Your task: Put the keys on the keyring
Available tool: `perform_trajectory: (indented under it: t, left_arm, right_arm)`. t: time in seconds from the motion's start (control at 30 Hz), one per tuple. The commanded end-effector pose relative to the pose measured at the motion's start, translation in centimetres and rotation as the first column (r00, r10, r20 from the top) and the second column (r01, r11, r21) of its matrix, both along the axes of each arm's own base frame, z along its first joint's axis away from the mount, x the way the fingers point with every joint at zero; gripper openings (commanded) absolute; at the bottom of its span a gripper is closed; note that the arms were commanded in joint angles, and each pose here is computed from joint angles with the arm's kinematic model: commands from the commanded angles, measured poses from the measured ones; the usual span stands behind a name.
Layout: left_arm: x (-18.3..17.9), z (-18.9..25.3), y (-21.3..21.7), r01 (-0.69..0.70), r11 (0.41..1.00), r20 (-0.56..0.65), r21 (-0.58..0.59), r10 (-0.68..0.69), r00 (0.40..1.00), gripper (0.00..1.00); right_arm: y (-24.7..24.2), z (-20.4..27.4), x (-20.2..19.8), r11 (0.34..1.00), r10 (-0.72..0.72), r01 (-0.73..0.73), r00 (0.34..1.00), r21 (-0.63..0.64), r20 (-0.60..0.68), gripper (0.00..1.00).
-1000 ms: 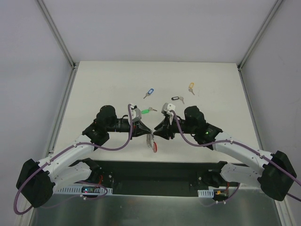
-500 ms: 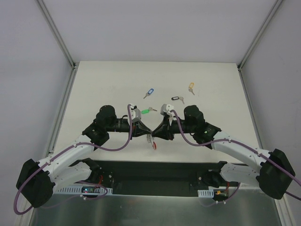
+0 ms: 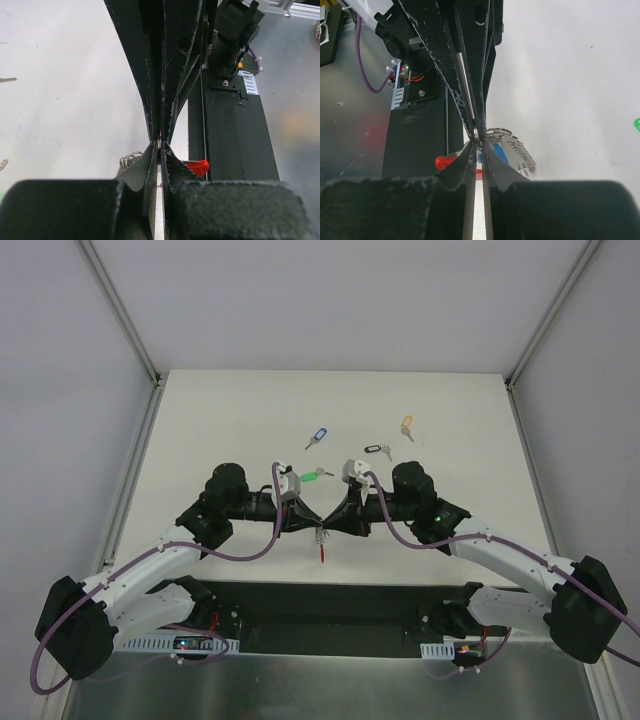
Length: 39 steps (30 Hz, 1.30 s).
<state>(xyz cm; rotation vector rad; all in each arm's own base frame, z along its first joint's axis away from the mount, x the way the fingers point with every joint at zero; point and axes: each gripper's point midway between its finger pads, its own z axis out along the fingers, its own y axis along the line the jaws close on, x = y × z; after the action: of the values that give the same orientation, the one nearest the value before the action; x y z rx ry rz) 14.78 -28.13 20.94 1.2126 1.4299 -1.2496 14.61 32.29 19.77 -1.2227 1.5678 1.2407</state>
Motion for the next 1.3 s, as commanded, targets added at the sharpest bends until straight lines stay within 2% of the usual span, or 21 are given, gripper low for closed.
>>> perform_trajectory:
  t: [0.0, 0.13, 0.2, 0.4, 0.53, 0.67, 0.87, 0.9, 0.97, 1.0, 1.17, 1.27]
  left_arm:
    - [-0.1, 1.6, -0.3, 0.043, 0.998, 0.069, -0.046, -0.040, 0.997, 0.00]
    - [0.0, 1.6, -0.3, 0.035, 0.998, 0.069, -0.043, -0.032, 0.997, 0.00]
    - [0.1, 1.6, -0.2, 0.031, 0.999, 0.068, -0.043, -0.028, 0.997, 0.00]
    - [1.1, 1.4, 0.1, -0.039, 0.999, 0.073, -0.005, 0.040, 0.997, 0.10]
    - [1.9, 1.7, 0.7, -0.101, 0.995, 0.108, 0.013, 0.099, 0.989, 0.17]
    - [2.3, 1.9, 1.1, -0.144, 0.989, 0.126, 0.021, 0.140, 0.982, 0.17]
    - [3.6, 2.1, 1.9, -0.242, 0.970, 0.139, 0.035, 0.235, 0.962, 0.32]
    - [3.6, 2.4, 2.0, -0.252, 0.967, 0.144, 0.031, 0.246, 0.959, 0.34]
    - [3.9, 2.5, 2.4, -0.280, 0.960, 0.157, 0.027, 0.272, 0.949, 0.38]
    - [4.0, 2.6, 2.5, -0.286, 0.958, 0.160, 0.025, 0.278, 0.947, 0.40]
    - [4.3, 2.7, 2.8, -0.320, 0.947, 0.159, 0.024, 0.313, 0.936, 0.51]
    - [4.2, 2.7, 2.8, -0.323, 0.946, 0.137, 0.026, 0.316, 0.939, 0.58]
  right_arm:
    - [0.7, 3.9, -0.2, 0.993, 0.052, -0.059, 0.996, 0.097, 0.075, 0.11]
    - [0.6, 3.9, -0.3, 0.994, 0.057, -0.063, 0.996, 0.094, 0.071, 0.01]
    - [0.6, 3.8, -0.2, 0.994, 0.054, -0.060, 0.996, 0.088, 0.072, 0.01]
    - [-0.2, 3.9, 0.5, 1.000, 0.014, -0.015, 0.996, 0.014, 0.089, 0.01]
    - [-1.7, 2.9, 1.0, 0.992, -0.049, 0.057, 0.996, -0.108, 0.072, 0.01]
    - [-2.4, 3.5, 1.2, 0.985, -0.074, 0.084, 0.995, -0.149, 0.072, 0.01]
    - [-4.7, 2.3, 2.5, 0.907, -0.210, 0.209, 0.977, -0.366, 0.037, 0.01]
    - [-5.9, 1.7, 3.7, 0.844, -0.289, 0.280, 0.956, -0.457, 0.052, 0.01]
    - [-6.3, 1.3, 3.7, 0.803, -0.310, 0.282, 0.950, -0.525, 0.036, 0.01]
    - [-6.8, 0.4, 3.9, 0.761, -0.341, 0.296, 0.940, -0.577, 0.033, 0.01]
    - [-7.1, 0.0, 4.7, 0.689, -0.413, 0.338, 0.910, -0.642, 0.036, 0.01]
    - [-5.7, 0.0, 4.5, 0.729, -0.418, 0.322, 0.908, -0.604, -0.020, 0.01]
